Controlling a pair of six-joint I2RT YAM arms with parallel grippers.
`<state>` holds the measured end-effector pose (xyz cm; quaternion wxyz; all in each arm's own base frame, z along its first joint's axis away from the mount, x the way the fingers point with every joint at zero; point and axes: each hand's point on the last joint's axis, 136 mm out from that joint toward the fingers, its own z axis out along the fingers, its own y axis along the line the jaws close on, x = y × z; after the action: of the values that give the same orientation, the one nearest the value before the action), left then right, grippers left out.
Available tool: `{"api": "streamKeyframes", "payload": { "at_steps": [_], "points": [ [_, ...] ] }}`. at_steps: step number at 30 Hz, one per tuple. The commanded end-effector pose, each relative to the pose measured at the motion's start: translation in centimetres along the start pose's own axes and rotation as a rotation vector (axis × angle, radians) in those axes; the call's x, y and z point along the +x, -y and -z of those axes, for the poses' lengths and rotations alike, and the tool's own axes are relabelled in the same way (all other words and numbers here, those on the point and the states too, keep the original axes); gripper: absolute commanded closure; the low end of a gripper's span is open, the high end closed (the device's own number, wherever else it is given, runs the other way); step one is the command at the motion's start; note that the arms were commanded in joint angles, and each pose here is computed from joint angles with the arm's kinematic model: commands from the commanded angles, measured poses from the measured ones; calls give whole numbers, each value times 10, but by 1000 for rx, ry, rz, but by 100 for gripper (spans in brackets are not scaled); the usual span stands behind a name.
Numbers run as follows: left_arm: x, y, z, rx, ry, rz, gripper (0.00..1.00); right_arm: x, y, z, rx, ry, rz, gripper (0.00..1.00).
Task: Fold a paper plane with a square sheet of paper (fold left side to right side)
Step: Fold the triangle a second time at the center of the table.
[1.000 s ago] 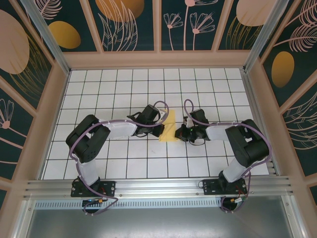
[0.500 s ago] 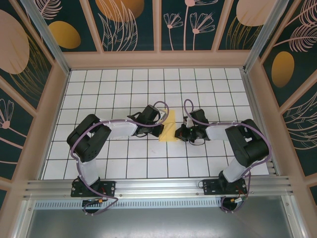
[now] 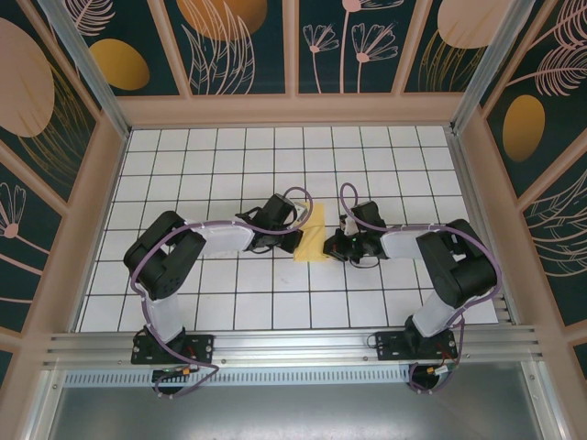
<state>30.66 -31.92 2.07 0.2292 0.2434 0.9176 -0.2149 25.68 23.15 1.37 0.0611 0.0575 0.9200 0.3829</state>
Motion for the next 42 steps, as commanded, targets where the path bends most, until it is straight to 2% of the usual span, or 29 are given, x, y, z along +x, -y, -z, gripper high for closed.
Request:
{"api": "streamKeyframes", "payload": {
  "at_steps": [1, 27, 36, 42],
  "points": [
    [-5, -6, 1, -24, 3, -11, 100, 27, 46, -8, 170, -78, -59, 98],
    [0, -10, -3, -39, -8, -9, 100, 29, 47, -9, 174, -83, -61, 97],
    [11, -11, -10, -26, -40, 0, 100, 17, 24, -4, 103, -51, -18, 95],
    [16, -10, -12, -15, -47, 3, 100, -7, -4, 17, 37, 23, 25, 93]
  ]
}}
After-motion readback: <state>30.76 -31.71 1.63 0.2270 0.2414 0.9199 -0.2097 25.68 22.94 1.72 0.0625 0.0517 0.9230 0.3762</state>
